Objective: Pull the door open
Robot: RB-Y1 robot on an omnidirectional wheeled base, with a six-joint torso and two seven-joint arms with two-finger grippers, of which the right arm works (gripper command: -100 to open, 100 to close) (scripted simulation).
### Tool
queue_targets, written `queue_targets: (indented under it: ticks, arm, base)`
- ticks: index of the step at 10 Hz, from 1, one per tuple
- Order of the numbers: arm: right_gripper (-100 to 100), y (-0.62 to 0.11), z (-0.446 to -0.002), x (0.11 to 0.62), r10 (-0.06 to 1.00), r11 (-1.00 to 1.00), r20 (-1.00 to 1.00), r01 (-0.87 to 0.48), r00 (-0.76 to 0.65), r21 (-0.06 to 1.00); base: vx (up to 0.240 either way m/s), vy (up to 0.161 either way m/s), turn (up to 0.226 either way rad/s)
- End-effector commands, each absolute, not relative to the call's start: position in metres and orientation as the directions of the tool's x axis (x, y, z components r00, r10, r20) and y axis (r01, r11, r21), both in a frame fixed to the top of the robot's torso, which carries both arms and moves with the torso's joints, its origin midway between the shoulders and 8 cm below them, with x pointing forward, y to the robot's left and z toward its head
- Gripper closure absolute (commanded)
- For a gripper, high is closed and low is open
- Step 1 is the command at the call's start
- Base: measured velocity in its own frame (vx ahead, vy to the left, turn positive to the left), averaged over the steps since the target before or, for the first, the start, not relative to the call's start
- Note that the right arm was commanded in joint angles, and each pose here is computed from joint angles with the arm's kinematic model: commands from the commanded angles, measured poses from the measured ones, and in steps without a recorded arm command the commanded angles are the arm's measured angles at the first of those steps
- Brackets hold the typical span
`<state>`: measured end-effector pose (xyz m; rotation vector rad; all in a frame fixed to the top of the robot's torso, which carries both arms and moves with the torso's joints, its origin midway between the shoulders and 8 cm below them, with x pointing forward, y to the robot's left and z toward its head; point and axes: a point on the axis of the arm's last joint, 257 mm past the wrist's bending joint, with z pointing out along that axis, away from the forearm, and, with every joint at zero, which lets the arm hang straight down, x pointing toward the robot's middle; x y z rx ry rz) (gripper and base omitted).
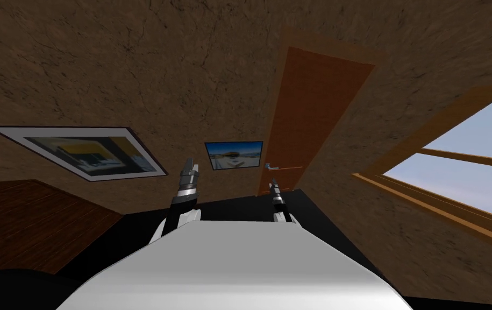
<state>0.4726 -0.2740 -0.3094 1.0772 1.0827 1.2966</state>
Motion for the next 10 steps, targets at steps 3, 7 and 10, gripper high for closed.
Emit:
queue_targets:
  ticks: [3,7,10]
  arm:
    - [-100,-0.280,-0.328,0.474,1.000,-0.008,0.008,-0.141,-0.002,0.990]
    - [-100,-0.289,-0.349,0.474,1.000,-0.009,0.010,-0.098,0.011,0.995]
    - [-100,-0.295,-0.360,0.474,1.000,-0.008,0.010,-0.075,0.020,0.997]
  base:
    - [0.040,-0.112,0.112]
    - [0.040,-0.108,0.116]
    - [0.043,-0.115,0.098]
